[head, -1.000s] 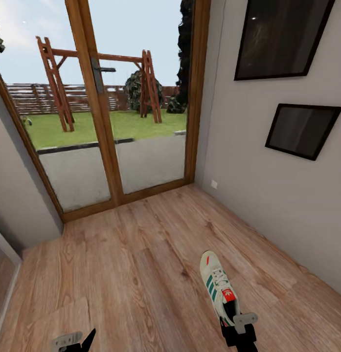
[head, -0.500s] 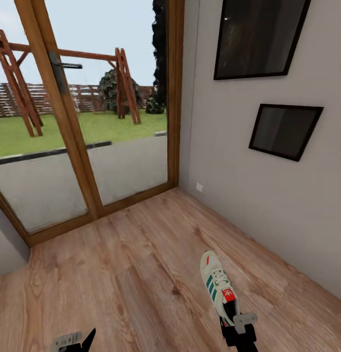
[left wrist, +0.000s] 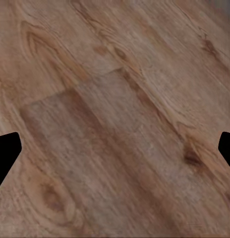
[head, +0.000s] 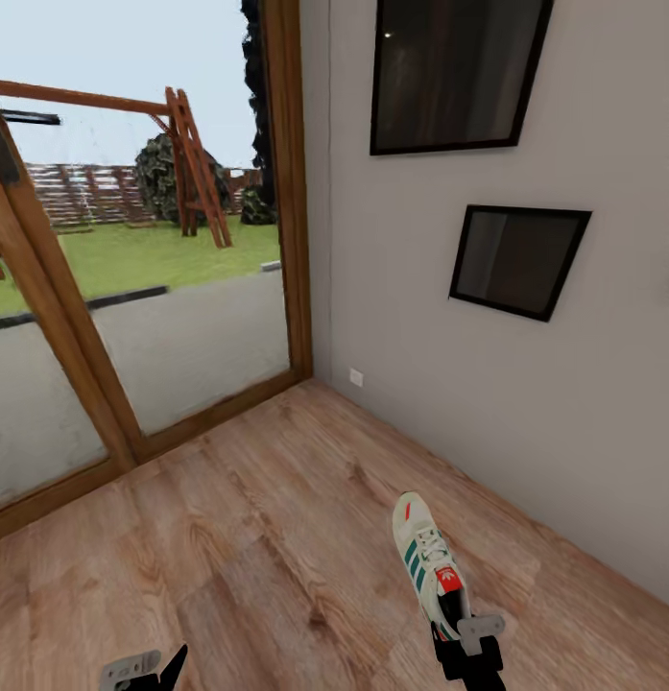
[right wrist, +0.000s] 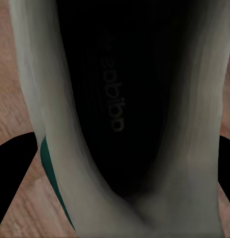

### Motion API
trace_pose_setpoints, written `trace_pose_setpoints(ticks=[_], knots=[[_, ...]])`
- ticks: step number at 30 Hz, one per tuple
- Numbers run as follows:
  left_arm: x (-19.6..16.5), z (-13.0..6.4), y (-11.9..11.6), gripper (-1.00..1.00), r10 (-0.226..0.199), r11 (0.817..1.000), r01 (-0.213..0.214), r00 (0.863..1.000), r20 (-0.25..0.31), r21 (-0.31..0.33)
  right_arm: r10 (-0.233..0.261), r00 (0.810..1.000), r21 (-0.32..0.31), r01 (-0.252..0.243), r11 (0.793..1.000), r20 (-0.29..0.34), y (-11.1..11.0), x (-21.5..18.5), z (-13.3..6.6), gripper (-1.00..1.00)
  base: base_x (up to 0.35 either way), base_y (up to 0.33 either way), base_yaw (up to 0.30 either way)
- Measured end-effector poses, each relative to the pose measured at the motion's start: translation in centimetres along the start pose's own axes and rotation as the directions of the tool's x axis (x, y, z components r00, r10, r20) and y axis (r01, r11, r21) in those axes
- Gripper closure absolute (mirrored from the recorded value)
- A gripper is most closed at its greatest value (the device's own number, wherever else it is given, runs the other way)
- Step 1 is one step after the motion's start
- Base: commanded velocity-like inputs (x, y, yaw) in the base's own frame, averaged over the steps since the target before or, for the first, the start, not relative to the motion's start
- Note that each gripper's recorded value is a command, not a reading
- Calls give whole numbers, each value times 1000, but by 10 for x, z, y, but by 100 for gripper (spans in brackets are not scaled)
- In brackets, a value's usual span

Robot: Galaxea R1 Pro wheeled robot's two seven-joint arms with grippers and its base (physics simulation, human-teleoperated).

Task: Pick up the two gym shoes and the two sandals from the corridor floor and place them onto the hallstand (shoe rack) in the corridor, making sure they are on the rack and not on the floor. Arrange them so the two gym shoes are next to each other and the two sandals are next to each other.

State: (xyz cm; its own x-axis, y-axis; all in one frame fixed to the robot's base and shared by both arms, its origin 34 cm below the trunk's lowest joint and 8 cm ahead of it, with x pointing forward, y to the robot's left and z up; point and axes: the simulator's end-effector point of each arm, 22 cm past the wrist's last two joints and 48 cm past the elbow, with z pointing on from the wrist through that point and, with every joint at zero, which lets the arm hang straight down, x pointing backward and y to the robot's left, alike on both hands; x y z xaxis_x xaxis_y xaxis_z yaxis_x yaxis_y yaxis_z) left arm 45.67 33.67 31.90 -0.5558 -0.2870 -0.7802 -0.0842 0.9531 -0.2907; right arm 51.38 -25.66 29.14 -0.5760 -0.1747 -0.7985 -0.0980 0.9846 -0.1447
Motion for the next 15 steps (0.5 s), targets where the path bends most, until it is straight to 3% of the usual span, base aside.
trace_pose_setpoints(ticks=[8,15], knots=[[0,0,1,-100,1,1000,-1,1000,0,0,0,1000,0,0,1000,0,0,0,0,100,275,0,-262],[1,0,0,-100,2,1000,-2,1000,-3,1,0,1000,0,0,1000,-1,0,0,0,100,43,0,-263]])
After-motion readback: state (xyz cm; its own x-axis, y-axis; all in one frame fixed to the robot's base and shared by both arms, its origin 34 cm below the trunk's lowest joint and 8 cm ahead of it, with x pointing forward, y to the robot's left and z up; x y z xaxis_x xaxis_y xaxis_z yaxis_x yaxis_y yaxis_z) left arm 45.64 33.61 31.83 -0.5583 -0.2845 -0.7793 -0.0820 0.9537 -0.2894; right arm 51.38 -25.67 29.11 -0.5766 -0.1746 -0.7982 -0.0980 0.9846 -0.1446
